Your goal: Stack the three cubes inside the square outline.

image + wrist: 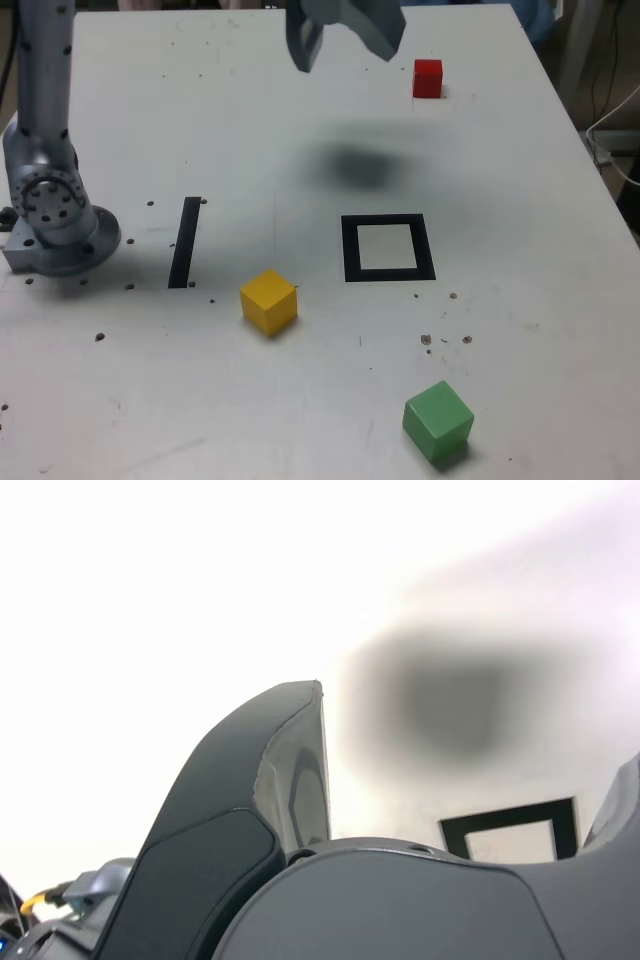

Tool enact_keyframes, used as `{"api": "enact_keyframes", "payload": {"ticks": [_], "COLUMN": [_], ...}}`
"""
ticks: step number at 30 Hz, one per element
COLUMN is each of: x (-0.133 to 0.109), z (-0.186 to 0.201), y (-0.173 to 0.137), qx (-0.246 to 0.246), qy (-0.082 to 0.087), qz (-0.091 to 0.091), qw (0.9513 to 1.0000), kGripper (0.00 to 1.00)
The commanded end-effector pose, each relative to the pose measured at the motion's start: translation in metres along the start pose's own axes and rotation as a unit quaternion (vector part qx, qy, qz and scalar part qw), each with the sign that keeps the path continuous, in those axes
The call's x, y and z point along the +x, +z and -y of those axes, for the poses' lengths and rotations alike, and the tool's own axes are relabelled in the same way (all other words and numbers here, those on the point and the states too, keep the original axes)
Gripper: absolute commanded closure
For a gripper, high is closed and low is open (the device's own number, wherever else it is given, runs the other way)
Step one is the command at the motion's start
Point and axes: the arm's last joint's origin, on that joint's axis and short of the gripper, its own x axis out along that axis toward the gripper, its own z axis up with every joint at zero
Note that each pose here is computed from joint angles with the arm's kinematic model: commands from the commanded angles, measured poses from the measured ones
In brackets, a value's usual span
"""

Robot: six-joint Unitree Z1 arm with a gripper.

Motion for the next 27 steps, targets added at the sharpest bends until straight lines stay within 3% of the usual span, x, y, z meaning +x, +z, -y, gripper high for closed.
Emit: {"api": "enact_keyframes", "payload": {"ticks": [1, 12, 27], "x": [0.002, 0.029, 0.055], "z": [-0.008, -0.050, -0.113], "y": [0.005, 0.037, 0.049], "qx": [0.000, -0.014, -0.065], "qy": [-0.003, -0.018, 0.004], "qz": [0.000, -0.005, 0.017], "qw": [1.0000, 0.9997, 0.9977], "kGripper": [0.00, 0.00, 0.04]}}
